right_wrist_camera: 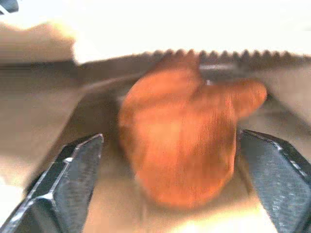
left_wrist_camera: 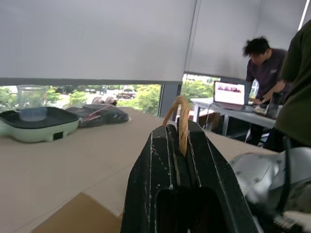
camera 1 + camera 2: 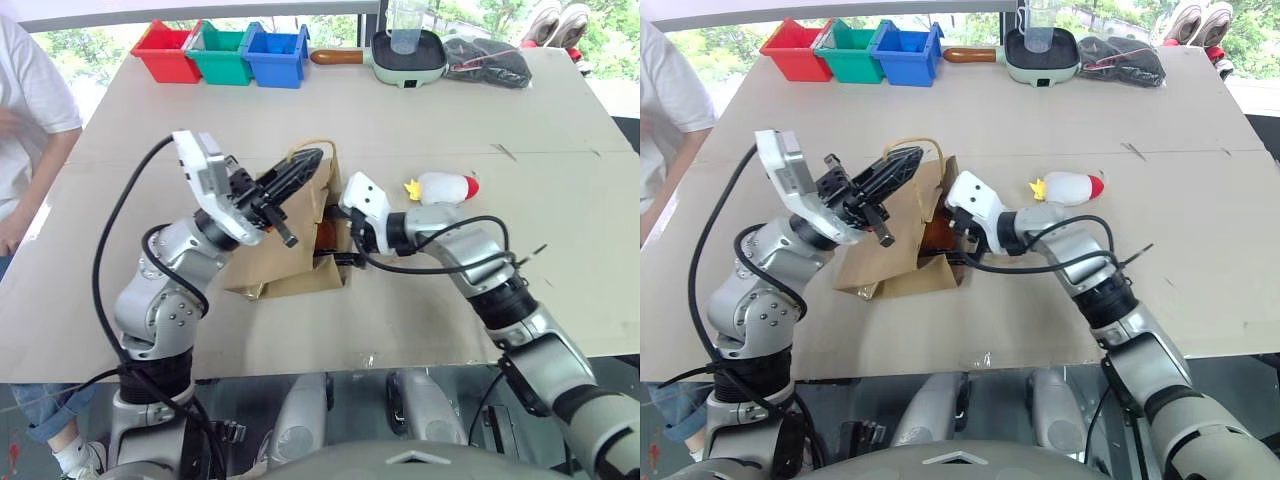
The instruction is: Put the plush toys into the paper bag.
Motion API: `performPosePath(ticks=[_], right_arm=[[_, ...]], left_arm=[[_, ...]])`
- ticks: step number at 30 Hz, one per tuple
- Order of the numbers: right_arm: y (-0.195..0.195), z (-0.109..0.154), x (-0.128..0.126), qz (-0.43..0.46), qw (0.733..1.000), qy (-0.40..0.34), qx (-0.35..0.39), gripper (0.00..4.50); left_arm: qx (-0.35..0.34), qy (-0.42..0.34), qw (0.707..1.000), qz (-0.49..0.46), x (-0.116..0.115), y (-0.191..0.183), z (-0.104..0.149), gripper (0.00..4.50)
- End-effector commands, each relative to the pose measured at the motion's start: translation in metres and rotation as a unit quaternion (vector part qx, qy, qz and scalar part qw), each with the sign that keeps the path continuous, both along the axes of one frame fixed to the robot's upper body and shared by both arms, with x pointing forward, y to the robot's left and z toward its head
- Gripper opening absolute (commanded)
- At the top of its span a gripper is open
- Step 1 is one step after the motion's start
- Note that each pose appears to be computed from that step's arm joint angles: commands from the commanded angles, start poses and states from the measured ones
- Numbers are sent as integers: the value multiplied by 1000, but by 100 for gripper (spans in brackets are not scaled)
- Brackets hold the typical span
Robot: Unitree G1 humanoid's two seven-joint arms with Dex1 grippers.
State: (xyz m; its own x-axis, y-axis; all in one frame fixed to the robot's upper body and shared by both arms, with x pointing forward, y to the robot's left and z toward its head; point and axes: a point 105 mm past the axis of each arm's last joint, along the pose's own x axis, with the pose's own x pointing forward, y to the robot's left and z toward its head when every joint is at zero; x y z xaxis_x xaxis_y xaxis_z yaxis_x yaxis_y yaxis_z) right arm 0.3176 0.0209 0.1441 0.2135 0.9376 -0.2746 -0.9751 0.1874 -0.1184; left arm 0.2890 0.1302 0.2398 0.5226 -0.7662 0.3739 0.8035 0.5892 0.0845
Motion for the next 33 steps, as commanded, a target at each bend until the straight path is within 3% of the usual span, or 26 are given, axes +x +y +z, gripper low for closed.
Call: performPosePath(ticks=[1, 15, 19, 25, 30, 33], right_arm=[[-8, 25, -4, -10, 999, -31, 30, 443], [23, 39, 6, -163, 980, -98, 64, 443], [21, 37, 2, -172, 978, -105, 61, 443], [16, 43, 1, -183, 974, -115, 67, 443], [22, 28, 1, -169, 980, -89, 54, 443], [24, 19, 2, -160, 983, -86, 40, 443]], left_arm=[[21, -38, 999, 24, 6, 6, 13, 0], [50, -109, 993, 12, 50, -11, 54, 0], [57, -111, 991, 39, 51, -1, 48, 0], [23, -134, 990, 33, 39, 1, 68, 0], [62, -75, 994, 47, 37, 16, 28, 0], [61, -52, 995, 63, 32, 21, 18, 0]])
